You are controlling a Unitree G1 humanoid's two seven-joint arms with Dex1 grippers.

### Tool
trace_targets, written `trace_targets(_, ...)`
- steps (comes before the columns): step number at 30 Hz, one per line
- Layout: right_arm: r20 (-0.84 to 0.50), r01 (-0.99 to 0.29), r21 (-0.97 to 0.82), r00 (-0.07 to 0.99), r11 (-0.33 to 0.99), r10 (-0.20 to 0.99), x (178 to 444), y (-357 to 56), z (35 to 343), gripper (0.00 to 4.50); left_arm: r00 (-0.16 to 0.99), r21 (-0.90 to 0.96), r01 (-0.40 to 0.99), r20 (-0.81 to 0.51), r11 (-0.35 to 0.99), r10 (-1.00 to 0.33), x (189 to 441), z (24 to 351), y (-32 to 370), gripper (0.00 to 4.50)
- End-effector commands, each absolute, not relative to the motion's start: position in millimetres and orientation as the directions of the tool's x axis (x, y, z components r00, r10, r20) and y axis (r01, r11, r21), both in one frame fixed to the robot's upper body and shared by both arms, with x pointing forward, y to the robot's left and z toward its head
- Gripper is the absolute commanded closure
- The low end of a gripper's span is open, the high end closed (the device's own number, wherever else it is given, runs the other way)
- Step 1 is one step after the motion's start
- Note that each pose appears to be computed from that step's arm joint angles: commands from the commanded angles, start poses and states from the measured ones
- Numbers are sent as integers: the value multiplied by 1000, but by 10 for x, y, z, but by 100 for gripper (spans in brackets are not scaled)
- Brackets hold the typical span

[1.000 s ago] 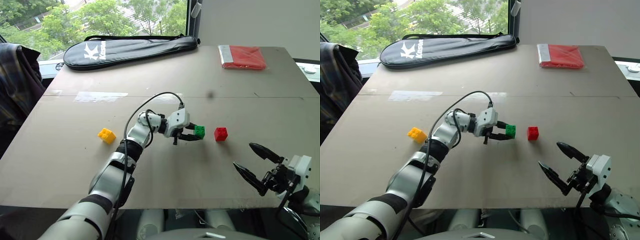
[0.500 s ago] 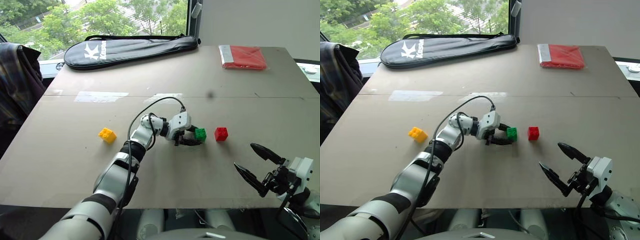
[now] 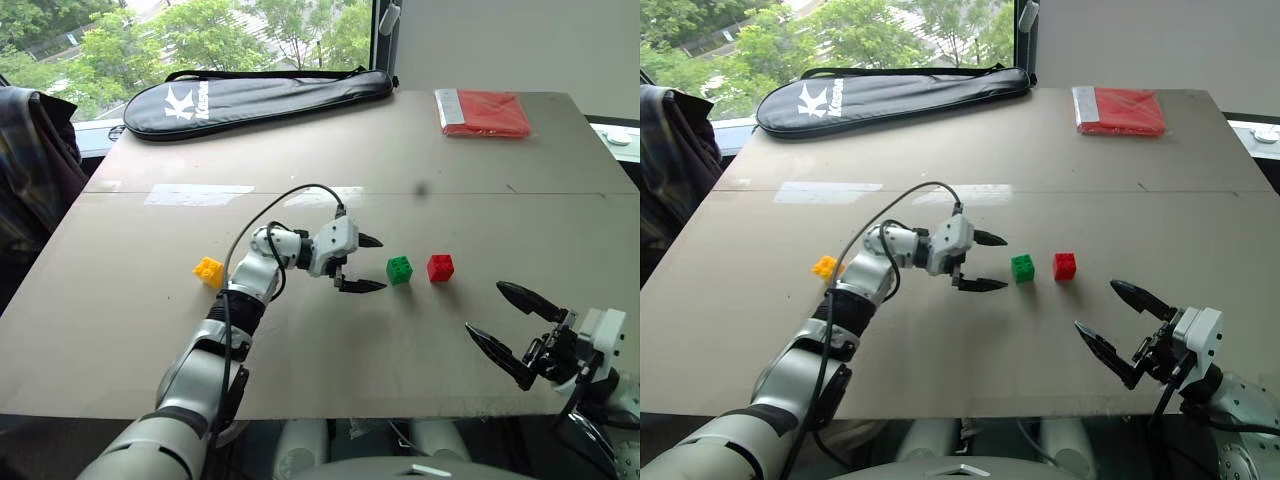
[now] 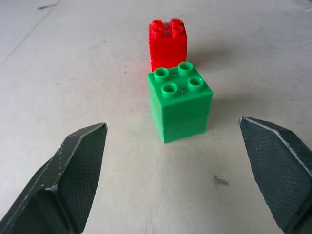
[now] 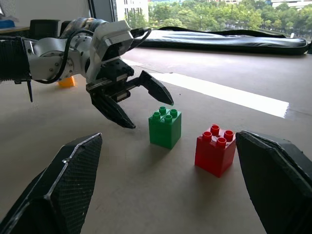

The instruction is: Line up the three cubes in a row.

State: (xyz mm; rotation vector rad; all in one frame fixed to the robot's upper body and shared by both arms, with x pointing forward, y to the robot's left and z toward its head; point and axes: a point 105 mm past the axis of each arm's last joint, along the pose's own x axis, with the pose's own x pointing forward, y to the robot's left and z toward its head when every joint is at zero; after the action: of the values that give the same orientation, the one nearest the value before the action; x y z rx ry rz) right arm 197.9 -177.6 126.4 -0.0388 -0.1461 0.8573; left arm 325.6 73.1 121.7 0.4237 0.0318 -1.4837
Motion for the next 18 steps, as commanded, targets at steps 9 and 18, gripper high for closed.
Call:
trace_targets(9, 140, -875, -87, 462, 476, 875, 2046, -1635, 1442, 0, 641, 280, 745, -51, 605, -766, 2762, 1500, 1532, 7)
trace_targets(18, 104, -921, -95, 368, 378, 924, 2101, -1640, 1384, 0, 986, 265, 117, 87, 957, -144, 2454, 1339, 2171, 7)
